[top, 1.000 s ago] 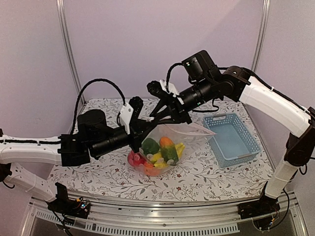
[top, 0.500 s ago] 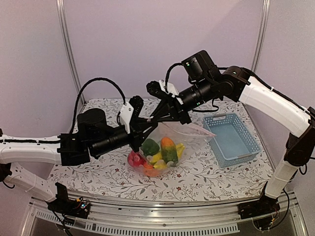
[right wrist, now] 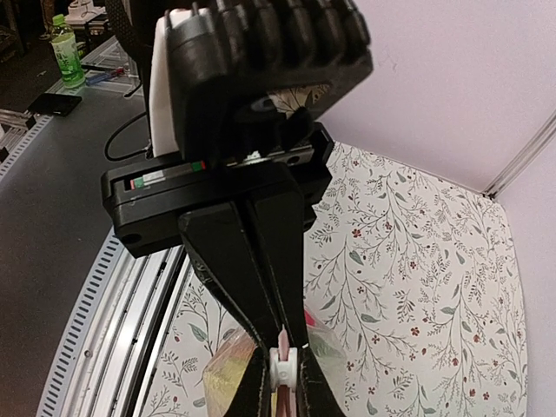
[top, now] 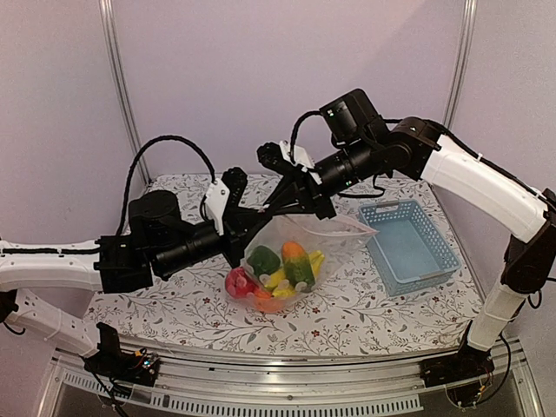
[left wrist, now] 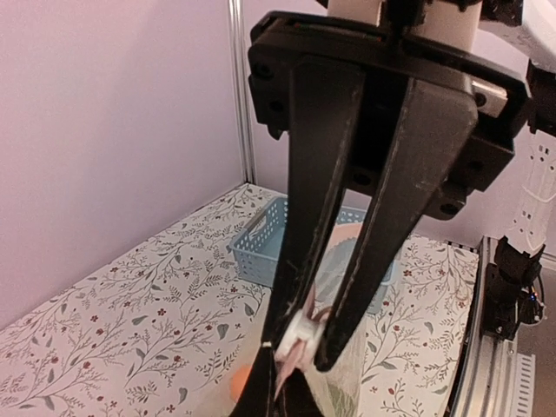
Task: Place the food in the zip-top bag and seal the zipper
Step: Hold the zipper food storage bag at the center of the board, then zip the zipper on the zipper food storage bag.
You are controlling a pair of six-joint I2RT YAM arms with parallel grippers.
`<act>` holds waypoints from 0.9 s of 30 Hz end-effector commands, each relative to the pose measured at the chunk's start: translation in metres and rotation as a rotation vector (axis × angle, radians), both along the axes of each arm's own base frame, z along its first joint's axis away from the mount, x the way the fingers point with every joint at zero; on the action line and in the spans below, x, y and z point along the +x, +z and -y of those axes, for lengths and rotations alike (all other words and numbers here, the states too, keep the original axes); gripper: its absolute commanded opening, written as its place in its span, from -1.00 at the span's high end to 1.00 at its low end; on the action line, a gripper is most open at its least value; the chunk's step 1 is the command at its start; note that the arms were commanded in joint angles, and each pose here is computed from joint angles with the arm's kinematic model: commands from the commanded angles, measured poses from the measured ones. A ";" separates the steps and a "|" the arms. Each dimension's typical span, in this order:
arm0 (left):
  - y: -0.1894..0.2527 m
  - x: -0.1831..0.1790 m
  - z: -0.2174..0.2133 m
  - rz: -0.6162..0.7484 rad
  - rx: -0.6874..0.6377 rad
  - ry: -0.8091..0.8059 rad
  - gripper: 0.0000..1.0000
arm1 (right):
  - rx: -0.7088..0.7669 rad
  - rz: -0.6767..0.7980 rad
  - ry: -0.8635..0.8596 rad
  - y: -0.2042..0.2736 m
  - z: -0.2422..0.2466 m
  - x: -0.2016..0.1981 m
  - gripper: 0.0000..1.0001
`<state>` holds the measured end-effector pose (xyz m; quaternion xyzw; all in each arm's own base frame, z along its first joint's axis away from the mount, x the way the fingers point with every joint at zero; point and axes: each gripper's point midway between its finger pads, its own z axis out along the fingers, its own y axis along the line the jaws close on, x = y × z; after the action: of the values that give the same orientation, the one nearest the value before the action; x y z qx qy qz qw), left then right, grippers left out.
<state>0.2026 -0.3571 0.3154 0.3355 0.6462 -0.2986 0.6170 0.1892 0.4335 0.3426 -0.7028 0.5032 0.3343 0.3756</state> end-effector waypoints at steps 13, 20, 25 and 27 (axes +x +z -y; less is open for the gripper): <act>0.029 0.002 -0.052 0.076 -0.110 0.134 1.00 | -0.259 -0.101 -0.186 -0.069 0.046 0.040 0.95; 0.027 0.005 -0.073 0.087 -0.091 0.201 1.00 | -0.321 -0.125 -0.300 -0.095 0.105 0.069 0.95; 0.024 0.007 -0.086 0.090 -0.087 0.236 1.00 | -0.338 -0.150 -0.411 -0.109 0.160 0.096 0.95; 0.022 0.008 -0.088 0.089 -0.087 0.244 1.00 | -0.335 -0.152 -0.445 -0.110 0.176 0.103 0.94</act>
<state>0.2010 -0.2931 0.3097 0.2945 0.6560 -0.2442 0.6506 0.2785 0.3130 0.2541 -0.6260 0.6663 0.2607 0.3101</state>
